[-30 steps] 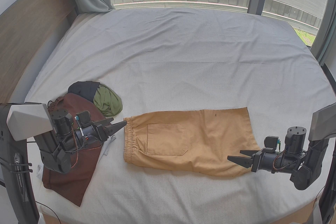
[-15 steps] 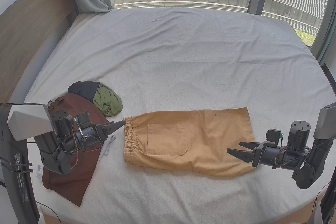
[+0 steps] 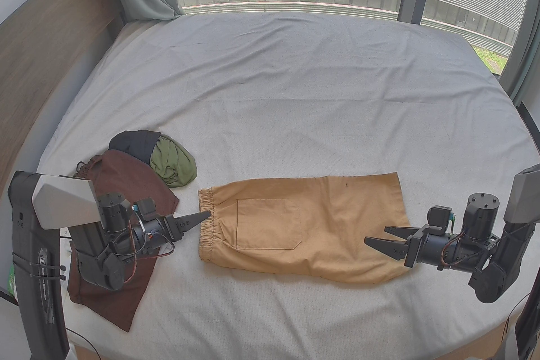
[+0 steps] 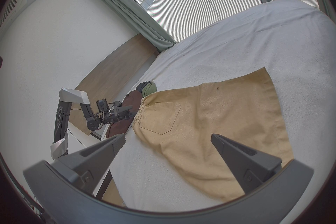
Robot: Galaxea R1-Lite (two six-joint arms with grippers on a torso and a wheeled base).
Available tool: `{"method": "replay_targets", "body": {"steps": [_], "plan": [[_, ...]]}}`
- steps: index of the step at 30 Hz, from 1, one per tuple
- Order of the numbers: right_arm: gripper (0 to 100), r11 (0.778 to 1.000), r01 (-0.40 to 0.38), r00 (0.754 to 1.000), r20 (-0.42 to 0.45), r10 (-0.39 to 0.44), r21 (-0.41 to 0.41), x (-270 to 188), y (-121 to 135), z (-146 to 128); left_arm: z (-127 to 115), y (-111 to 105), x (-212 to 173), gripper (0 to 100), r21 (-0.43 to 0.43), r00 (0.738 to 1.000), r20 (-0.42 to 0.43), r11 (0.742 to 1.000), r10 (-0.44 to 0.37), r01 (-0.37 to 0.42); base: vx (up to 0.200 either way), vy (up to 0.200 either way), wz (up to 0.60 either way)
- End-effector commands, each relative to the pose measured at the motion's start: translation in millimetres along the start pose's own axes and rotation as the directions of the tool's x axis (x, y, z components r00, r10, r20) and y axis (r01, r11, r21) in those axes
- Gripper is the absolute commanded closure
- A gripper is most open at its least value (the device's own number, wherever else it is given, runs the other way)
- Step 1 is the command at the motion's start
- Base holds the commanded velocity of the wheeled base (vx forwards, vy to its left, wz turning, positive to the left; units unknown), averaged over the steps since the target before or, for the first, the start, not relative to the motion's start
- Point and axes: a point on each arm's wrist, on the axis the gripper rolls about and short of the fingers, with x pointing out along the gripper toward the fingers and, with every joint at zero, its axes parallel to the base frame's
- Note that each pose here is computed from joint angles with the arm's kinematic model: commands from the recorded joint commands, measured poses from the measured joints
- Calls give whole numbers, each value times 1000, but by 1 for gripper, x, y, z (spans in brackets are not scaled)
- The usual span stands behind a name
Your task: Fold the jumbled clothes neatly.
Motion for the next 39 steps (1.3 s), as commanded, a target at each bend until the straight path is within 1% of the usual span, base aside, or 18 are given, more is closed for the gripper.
{"method": "replay_targets", "body": {"steps": [1, 2, 4, 8, 12, 14, 21, 22, 26, 30, 33, 35, 39], "plan": [[0, 1000, -1, 1000, -1, 1, 0, 0, 0, 0, -18, 5, 9, 0, -27, 999, -31, 999, 35, -36, 0, 0, 0], [0, 1000, -1, 1000, -1, 1, 0, 0, 0, 0, -18, 5, 9, 0, -27, 999, -31, 999, 35, -36, 0, 0, 0], [0, 1000, 0, 1000, -2, 0, -1, 1, 0, -1, -25, 6, 13, 0, -33, 998, -36, 998, 59, -60, 0, 0, 0], [0, 1000, 1, 1000, -6, -1, 2, 1, -1, -2, -32, 5, 18, 0, -40, 997, -52, 997, 56, -58, 0, 0, 0], [0, 1000, 0, 1000, -14, 0, 4, 2, -1, -3, -34, 1, 21, 0, -76, 997, -61, 996, 45, -49, 0, 0, 0], [0, 1000, -1, 1000, -20, 1, 6, 3, -1, -5, -35, -1, 22, 0, -127, 997, -65, 991, 38, -46, 0, 0, 0], [0, 1000, 0, 1000, -26, 0, 7, 4, -2, -6, -37, -7, 25, 0, -186, 997, -74, 982, 23, -37, 0, 0, 0], [0, 1000, -2, 1000, -26, 2, 8, 5, -2, -6, -39, -11, 28, 0, -201, 997, -81, 979, 14, -30, 0, 0, 0], [0, 1000, 1, 1000, -28, 0, 10, 5, -2, -7, -38, -13, 32, 0, -213, 998, -60, 976, 35, -47, 0, 0, 0], [0, 1000, 3, 999, -39, -2, 17, 6, -4, -10, -37, -14, 34, 0, -248, 998, -52, 968, 38, -50, 0, 0, 0], [0, 1000, 5, 999, -45, -4, 19, 7, -5, -11, -39, -16, 35, 0, -252, 998, -55, 966, 36, -49, 0, 0, 0], [0, 1000, 6, 999, -45, -5, 21, 7, -5, -12, -39, -16, 36, 0, -253, 998, -44, 966, 53, -63, 0, 0, 0], [0, 1000, 7, 999, -41, -6, 18, 8, -6, -11, -42, -19, 39, 0, -253, 998, -53, 966, 45, -57, 0, 0, 0]]}}
